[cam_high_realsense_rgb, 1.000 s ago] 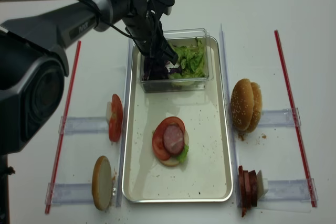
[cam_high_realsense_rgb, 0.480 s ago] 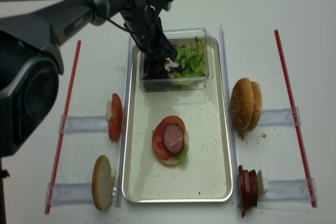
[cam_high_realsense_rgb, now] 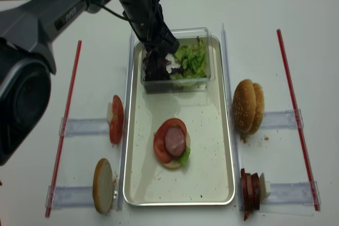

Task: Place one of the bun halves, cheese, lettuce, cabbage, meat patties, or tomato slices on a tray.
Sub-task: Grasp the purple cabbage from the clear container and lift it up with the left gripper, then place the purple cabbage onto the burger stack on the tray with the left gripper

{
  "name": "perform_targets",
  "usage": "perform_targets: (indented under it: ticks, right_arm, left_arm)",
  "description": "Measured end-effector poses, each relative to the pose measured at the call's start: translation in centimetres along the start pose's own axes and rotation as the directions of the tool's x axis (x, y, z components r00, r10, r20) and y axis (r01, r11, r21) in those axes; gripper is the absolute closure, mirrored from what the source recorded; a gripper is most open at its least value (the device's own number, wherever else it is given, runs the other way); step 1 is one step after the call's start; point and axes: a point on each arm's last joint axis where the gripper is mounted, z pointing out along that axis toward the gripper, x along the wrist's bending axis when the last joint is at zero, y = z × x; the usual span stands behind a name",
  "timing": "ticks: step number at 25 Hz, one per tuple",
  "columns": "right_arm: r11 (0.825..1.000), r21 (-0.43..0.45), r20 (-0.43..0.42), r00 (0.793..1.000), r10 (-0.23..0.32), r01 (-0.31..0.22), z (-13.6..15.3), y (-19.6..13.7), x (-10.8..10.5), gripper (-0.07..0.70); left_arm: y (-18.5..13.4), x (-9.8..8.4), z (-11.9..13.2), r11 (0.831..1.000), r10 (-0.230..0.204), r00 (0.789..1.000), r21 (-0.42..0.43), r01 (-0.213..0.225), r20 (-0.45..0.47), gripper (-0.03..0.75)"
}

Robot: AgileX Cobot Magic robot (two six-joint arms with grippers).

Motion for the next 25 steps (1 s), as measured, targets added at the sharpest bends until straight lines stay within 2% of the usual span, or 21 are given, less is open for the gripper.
perform_targets:
  ticks: [8,13,20,25]
  right_arm:
    - [1.000,0.000,0.000,1.000,0.000,0.000,0.0,0.0,0.0,0.595]
    - [1.000,0.000,0.000,1.000,0.000,0.000,0.0,0.0,0.0,0.595]
    - [1.000,0.000,0.000,1.000,0.000,0.000,0.0,0.0,0.0,0.595]
    - [1.000,0.000,0.000,1.000,0.000,0.000,0.0,0.0,0.0,0.595]
  left_arm:
    - [0.5,-0.3,-2.8,0.999,0.010,1.000,-0.052,-0.010,-0.009,0.695]
    - [0.6,-0.4,-3.2,0.998,0.012,1.000,-0.060,-0.012,-0.010,0.695]
    - [0.5,-0.4,-3.1,0.999,0.012,1.000,-0.045,-0.012,-0.006,0.695]
    - [0.0,-0.6,-3.1,0.999,0.028,1.000,0.015,-0.028,0.012,0.695]
